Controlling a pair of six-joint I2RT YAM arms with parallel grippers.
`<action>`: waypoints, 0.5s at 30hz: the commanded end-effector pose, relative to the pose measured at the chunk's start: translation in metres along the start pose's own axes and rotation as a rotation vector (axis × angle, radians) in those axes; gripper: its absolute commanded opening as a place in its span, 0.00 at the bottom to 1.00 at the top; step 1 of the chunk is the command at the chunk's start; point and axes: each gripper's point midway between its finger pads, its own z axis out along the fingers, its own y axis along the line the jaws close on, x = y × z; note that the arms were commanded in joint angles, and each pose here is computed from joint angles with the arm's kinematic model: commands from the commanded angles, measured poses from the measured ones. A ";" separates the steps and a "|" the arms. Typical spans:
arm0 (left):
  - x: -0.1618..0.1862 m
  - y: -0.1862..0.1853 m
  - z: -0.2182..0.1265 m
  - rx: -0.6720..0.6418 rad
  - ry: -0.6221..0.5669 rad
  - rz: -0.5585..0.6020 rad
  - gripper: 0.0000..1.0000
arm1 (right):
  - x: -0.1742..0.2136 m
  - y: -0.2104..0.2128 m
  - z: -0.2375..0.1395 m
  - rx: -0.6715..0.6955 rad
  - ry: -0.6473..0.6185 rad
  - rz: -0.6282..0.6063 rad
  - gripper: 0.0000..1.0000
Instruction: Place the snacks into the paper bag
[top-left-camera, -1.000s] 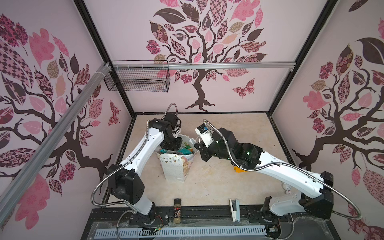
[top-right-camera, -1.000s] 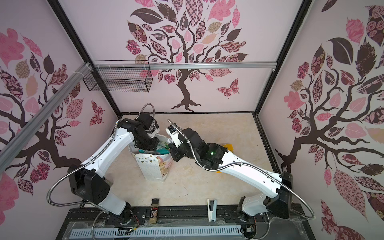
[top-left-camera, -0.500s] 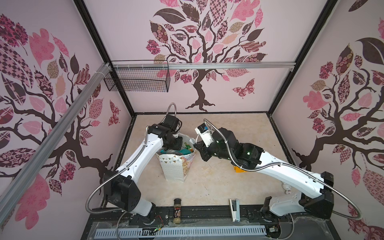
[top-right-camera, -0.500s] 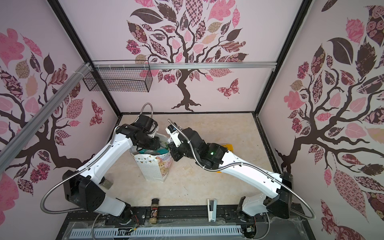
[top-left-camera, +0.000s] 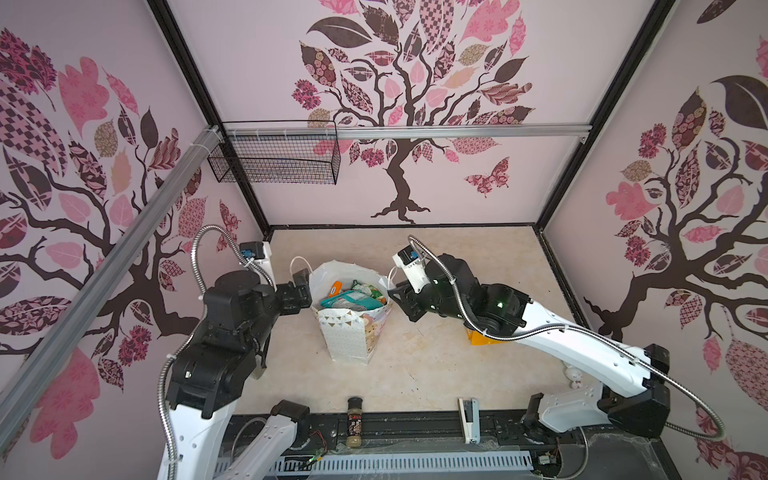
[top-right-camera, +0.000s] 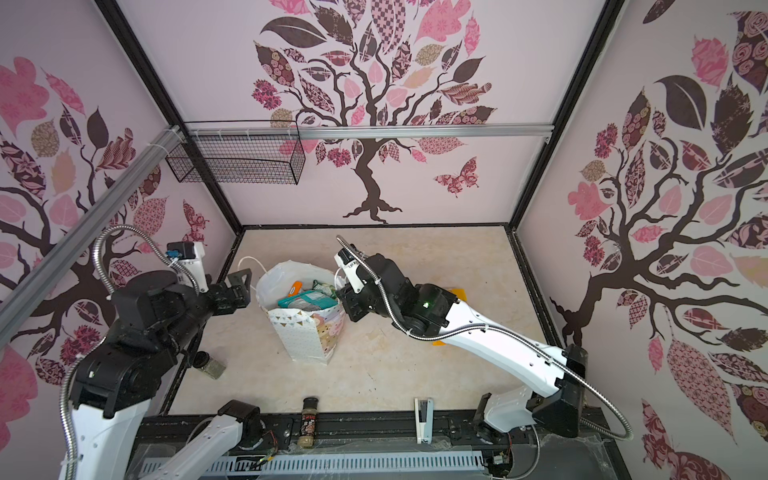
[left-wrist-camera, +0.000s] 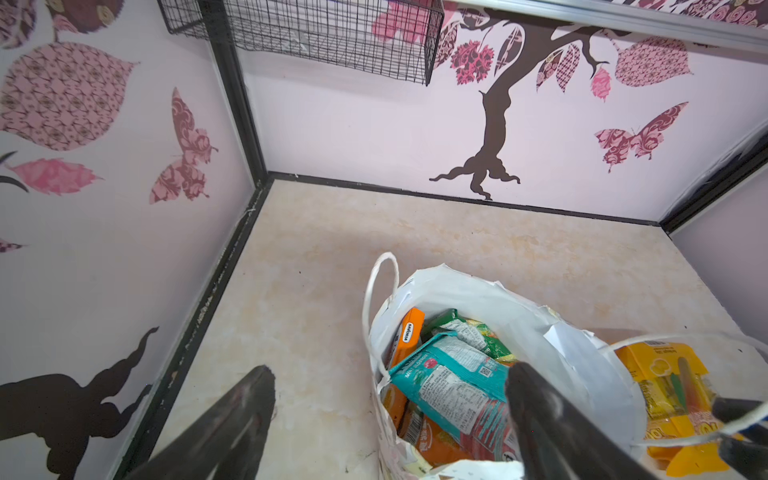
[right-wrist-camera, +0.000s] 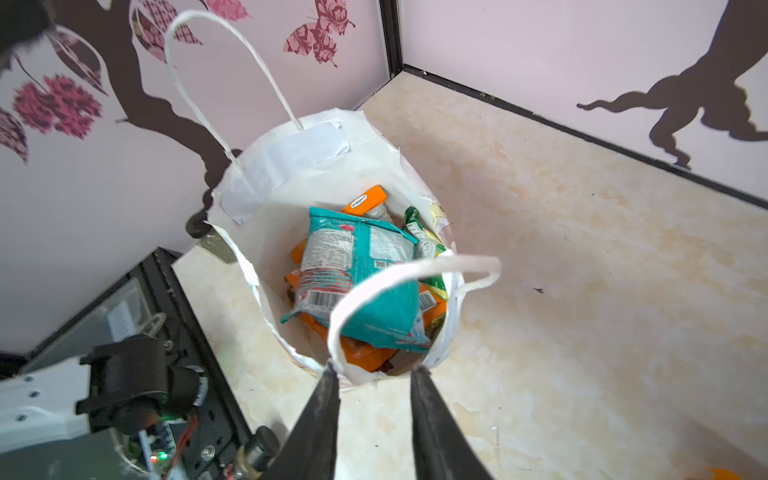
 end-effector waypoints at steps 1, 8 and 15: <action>0.007 -0.005 0.026 -0.002 0.012 -0.012 0.93 | -0.013 0.003 -0.018 -0.015 -0.017 0.018 0.46; 0.022 -0.004 0.048 -0.016 0.090 0.003 0.98 | -0.008 -0.018 -0.049 0.075 -0.044 0.060 0.62; -0.011 0.009 0.058 0.093 0.132 -0.161 0.88 | 0.065 -0.080 -0.055 0.311 0.060 0.158 0.67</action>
